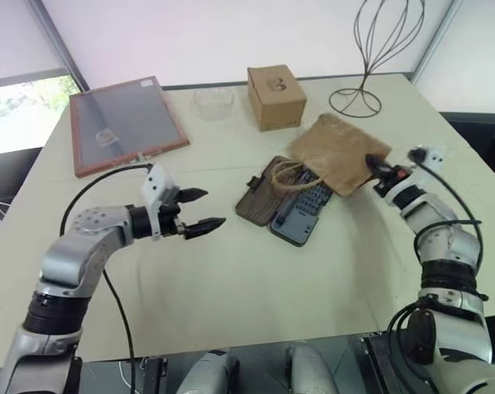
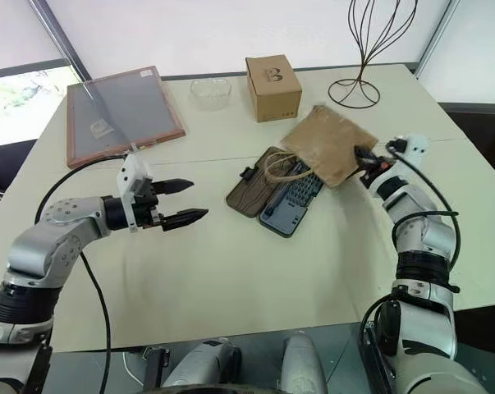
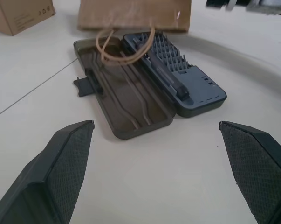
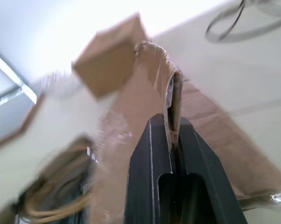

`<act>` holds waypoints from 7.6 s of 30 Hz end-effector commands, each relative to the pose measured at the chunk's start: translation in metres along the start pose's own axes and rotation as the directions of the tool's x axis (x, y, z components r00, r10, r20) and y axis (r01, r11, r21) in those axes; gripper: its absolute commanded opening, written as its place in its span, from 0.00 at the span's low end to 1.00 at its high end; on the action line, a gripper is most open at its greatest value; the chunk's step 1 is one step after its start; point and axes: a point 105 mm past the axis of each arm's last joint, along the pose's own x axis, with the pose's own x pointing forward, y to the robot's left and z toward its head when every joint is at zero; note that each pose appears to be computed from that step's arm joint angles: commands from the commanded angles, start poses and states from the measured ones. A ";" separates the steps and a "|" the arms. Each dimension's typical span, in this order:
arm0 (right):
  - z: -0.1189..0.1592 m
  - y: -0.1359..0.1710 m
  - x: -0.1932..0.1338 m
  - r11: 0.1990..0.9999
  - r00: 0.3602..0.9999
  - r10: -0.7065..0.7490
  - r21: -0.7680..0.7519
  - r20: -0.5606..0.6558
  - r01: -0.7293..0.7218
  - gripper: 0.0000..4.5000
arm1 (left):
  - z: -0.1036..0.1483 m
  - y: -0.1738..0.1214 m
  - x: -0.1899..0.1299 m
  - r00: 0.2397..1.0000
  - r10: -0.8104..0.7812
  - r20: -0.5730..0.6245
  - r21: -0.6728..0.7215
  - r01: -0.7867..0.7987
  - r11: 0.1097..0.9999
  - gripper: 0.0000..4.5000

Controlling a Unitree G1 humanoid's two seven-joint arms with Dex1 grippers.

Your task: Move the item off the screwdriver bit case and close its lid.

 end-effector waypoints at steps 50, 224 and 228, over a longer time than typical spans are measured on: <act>0.021 0.125 -0.109 0.616 0.719 0.383 -0.419 -0.580 -0.666 1.00 | -0.049 0.045 0.091 0.957 0.244 -0.157 0.038 -0.240 0.970 1.00; -0.171 0.107 -0.027 0.496 0.204 0.211 -0.075 -0.956 -0.865 0.01 | -0.077 -0.073 -0.010 0.933 -0.163 -0.320 0.157 0.222 0.962 0.00; -0.176 0.105 -0.031 0.428 0.192 0.191 -0.094 -0.963 -0.899 0.01 | -0.079 -0.072 -0.011 0.933 -0.158 -0.322 0.143 0.213 0.966 0.00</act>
